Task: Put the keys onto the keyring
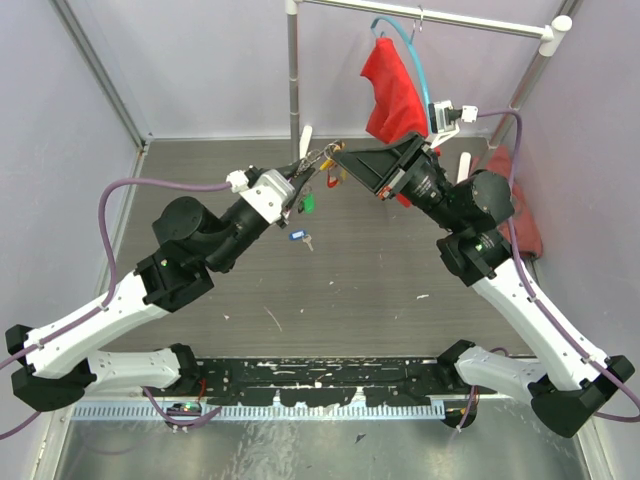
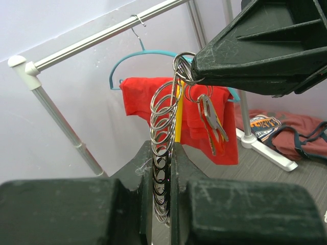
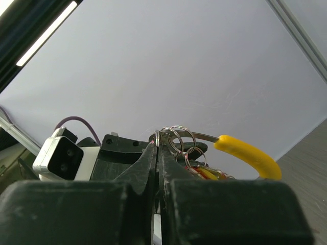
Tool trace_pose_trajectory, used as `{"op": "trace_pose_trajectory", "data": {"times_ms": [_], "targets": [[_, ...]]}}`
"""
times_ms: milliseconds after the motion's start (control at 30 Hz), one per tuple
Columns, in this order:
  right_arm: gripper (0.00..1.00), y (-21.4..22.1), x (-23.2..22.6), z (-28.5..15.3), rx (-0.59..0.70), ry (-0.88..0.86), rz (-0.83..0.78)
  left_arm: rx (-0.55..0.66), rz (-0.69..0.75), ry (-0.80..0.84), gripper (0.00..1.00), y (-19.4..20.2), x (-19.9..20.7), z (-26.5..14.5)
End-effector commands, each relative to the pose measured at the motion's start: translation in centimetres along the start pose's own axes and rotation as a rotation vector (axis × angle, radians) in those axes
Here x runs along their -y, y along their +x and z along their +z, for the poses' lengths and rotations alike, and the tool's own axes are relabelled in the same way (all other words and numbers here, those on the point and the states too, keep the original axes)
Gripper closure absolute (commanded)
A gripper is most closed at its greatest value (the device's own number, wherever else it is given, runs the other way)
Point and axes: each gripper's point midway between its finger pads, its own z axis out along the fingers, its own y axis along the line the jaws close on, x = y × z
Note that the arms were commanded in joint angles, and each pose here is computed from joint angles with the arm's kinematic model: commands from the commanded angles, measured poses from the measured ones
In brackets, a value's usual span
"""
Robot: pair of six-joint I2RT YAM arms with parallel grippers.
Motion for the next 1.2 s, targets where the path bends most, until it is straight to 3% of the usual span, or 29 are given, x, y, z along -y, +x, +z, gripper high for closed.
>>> {"op": "trace_pose_trajectory", "data": {"times_ms": [0, 433, 600, 733, 967, 1167], "targets": [[0.96, -1.1, -1.9, -0.3, 0.019, -0.026, -0.104, 0.035, -0.023, -0.041, 1.0, -1.5, -1.1, -0.1], [0.99, -2.0, -0.3, -0.8, -0.018, 0.119, -0.322, -0.035, -0.059, -0.017, 0.87, 0.3, -0.4, -0.9], [0.99, -2.4, 0.2, -0.9, -0.036, 0.146, -0.434, -0.035, -0.068, 0.039, 0.71, 0.1, 0.5, -1.2], [0.99, -2.7, 0.7, -1.3, -0.054, 0.16, -0.572, -0.043, -0.083, 0.149, 0.53, -0.2, 2.3, -1.6], [0.99, -2.3, 0.3, -3.2, -0.127, 0.129, -0.834, -0.045, -0.188, 0.321, 0.26, -1.2, 5.1, -3.2], [0.99, -0.6, -0.5, -4.8, -0.211, 0.022, -1.002, -0.022, -0.233, 0.33, 0.29, -1.9, 5.1, -3.9]]}}
